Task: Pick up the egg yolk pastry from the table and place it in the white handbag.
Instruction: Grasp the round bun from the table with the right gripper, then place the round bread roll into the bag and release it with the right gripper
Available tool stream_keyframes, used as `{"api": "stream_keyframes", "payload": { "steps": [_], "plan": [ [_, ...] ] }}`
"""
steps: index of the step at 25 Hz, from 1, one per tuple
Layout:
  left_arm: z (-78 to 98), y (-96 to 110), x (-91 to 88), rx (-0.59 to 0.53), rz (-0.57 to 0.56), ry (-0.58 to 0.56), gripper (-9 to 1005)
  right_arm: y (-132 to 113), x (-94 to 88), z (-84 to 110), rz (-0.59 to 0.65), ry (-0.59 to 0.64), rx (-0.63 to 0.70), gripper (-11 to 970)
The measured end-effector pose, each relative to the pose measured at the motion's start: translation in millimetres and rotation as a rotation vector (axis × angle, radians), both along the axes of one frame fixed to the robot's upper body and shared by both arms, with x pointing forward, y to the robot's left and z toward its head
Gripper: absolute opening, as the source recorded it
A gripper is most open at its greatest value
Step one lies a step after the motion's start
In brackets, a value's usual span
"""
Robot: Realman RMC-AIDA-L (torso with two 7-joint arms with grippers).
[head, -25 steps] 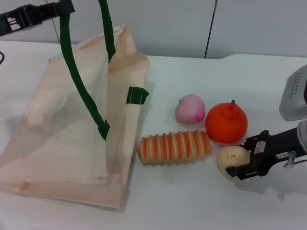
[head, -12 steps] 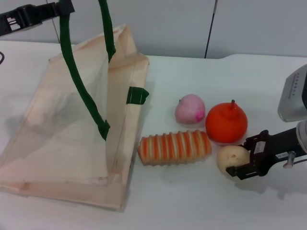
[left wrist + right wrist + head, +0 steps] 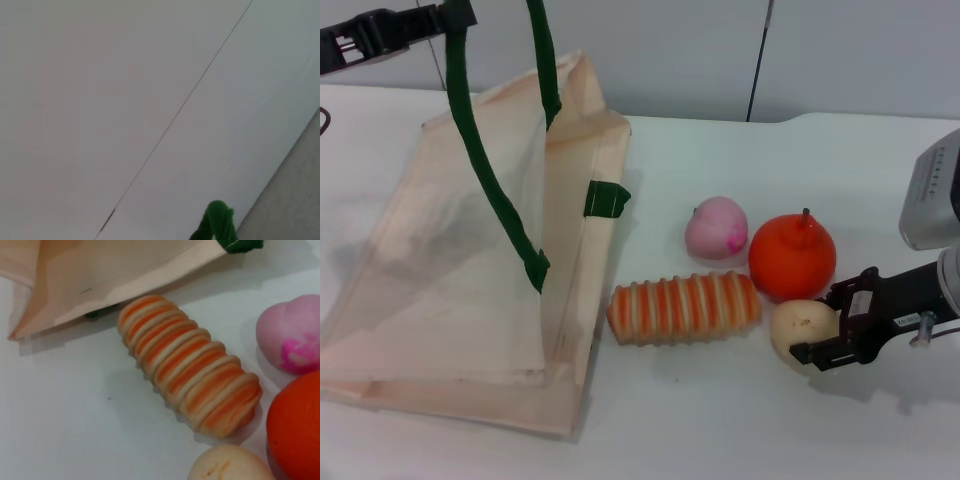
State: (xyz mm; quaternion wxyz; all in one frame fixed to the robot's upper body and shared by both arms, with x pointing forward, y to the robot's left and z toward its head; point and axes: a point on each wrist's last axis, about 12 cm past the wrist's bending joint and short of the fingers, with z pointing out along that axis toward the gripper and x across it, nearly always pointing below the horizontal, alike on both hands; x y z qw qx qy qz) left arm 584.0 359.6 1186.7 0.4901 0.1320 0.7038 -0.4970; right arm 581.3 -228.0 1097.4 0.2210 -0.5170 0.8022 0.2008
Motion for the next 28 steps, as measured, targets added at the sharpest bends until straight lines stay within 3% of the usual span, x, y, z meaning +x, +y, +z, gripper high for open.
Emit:
{"api": "stream_keyframes", "payload": {
  "steps": [9, 18, 23, 28],
  "plan": [
    [-2.3, 0, -0.5, -0.013, -0.009, 0.005, 250, -3, -1.9, 5.2, 0.003, 0.008, 0.012, 666],
    [-0.6, 0, 0.3, -0.013, -0.010, -0.001, 257, 1, -0.2, 45.0, 0.054, -0.079, 0.103, 661],
    [2.6, -4, 3.1, -0.029, -0.026, -0.014, 260, 26, 5.8, 65.3, 0.149, -0.150, 0.190, 658],
    [6.4, -10, 7.5, -0.044, -0.052, -0.024, 264, 63, 16.9, 68.4, 0.253, -0.150, 0.229, 660]
  ]
}}
